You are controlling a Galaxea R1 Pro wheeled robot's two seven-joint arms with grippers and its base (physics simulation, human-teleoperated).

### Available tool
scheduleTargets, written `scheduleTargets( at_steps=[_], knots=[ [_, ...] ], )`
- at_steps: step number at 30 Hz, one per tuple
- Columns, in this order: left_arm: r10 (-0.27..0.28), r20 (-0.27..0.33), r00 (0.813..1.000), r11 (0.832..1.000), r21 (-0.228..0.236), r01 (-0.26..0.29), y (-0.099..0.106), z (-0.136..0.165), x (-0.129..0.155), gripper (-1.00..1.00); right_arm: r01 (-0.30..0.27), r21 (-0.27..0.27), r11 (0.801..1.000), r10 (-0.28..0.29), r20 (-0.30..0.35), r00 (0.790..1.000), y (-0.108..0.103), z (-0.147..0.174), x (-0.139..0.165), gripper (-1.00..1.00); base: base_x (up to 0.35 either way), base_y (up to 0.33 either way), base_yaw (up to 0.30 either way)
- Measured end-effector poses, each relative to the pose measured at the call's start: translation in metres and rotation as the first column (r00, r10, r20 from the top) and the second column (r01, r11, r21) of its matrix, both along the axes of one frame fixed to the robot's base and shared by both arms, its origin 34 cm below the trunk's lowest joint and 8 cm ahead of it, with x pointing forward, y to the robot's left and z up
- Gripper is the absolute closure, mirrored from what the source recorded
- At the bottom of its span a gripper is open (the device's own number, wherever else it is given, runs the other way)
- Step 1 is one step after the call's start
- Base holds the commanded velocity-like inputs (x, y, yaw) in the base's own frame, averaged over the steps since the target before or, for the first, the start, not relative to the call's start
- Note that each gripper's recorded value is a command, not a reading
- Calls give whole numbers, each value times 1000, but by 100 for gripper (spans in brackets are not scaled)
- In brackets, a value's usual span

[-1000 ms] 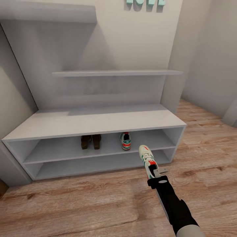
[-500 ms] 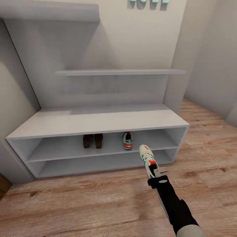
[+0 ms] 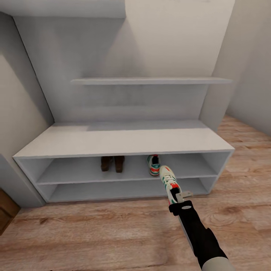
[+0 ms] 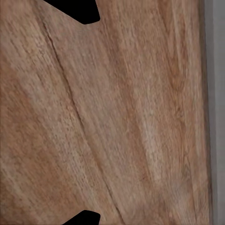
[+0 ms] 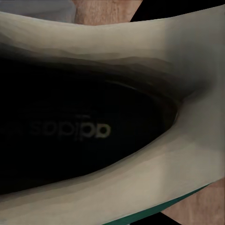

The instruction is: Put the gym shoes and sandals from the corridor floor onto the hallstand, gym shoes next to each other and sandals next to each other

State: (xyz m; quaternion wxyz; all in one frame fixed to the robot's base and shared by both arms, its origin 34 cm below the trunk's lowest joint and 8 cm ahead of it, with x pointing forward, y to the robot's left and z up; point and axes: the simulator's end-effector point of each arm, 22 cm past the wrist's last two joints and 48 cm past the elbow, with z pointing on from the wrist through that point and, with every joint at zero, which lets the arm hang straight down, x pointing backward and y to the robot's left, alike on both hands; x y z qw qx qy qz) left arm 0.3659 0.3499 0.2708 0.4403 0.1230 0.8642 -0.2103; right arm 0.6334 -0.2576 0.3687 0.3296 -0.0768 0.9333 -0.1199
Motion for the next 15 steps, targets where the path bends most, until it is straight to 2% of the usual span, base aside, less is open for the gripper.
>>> scheduleTargets(
  at_steps=[6,15],
  knots=[
    [-1,-1,1000,1000,-3,1,-2,0,0,-100,1,0,1000,-1,0,1000,0,0,0,100,179,-112,7],
    [0,1,1000,1000,-1,0,-1,0,0,-100,4,1,1000,-4,1,1000,-1,1,0,100,254,-176,0]
  ],
)
